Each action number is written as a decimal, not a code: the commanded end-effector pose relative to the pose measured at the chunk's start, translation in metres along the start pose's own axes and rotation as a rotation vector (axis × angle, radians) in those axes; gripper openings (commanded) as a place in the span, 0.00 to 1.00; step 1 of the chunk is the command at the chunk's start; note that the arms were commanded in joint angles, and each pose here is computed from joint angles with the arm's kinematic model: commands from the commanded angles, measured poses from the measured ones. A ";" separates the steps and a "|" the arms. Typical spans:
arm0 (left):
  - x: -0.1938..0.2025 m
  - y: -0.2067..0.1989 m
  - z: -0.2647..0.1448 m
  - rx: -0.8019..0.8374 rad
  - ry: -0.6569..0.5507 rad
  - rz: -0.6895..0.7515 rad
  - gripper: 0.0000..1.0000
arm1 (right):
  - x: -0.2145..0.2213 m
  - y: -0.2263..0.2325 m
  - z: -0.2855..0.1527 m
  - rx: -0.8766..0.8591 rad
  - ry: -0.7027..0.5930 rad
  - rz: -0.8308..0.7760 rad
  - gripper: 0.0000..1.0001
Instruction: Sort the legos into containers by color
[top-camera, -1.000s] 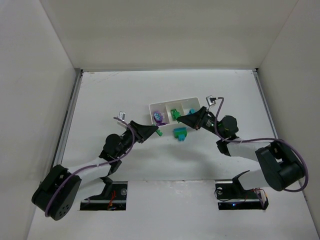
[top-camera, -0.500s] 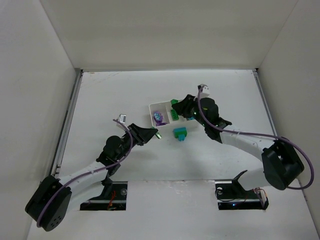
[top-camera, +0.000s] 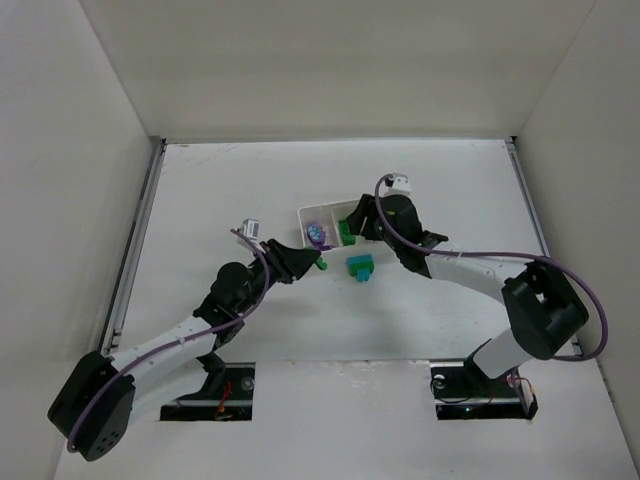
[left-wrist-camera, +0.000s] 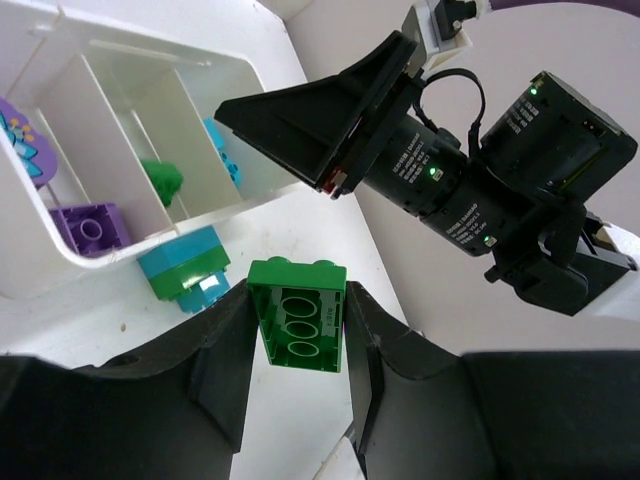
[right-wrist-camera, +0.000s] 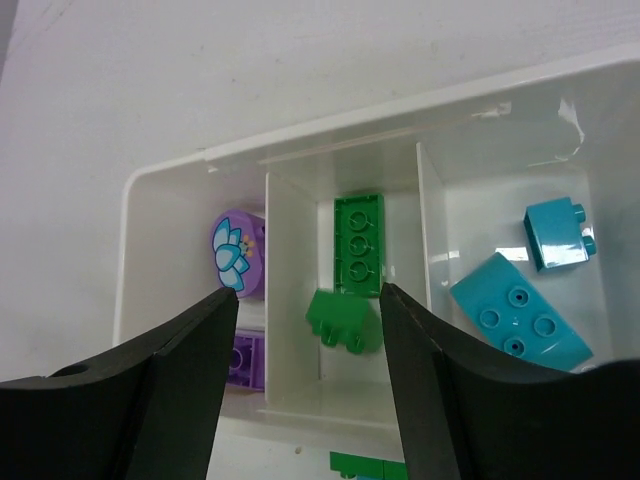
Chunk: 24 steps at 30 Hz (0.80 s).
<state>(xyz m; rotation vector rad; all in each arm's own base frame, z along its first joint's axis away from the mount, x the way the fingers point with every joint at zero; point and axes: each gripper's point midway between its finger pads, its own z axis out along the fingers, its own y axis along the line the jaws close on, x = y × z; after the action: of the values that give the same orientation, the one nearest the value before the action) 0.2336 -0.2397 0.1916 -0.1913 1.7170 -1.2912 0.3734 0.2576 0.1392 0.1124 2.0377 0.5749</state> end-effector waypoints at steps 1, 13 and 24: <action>-0.019 -0.027 0.012 0.058 -0.049 0.055 0.23 | -0.033 0.019 -0.008 -0.037 -0.091 -0.004 0.66; -0.029 -0.019 0.087 -0.102 -0.026 0.210 0.24 | -0.013 -0.035 -0.096 -0.004 -0.228 0.094 0.34; -0.014 0.013 0.152 -0.265 0.017 0.450 0.25 | 0.042 -0.023 -0.121 -0.077 -0.122 0.070 0.70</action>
<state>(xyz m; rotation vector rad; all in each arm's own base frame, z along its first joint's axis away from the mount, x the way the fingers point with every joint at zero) 0.3430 -0.3277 0.1738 0.0253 1.8710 -0.8262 0.2552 0.2003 0.1412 0.1722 1.8999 0.6677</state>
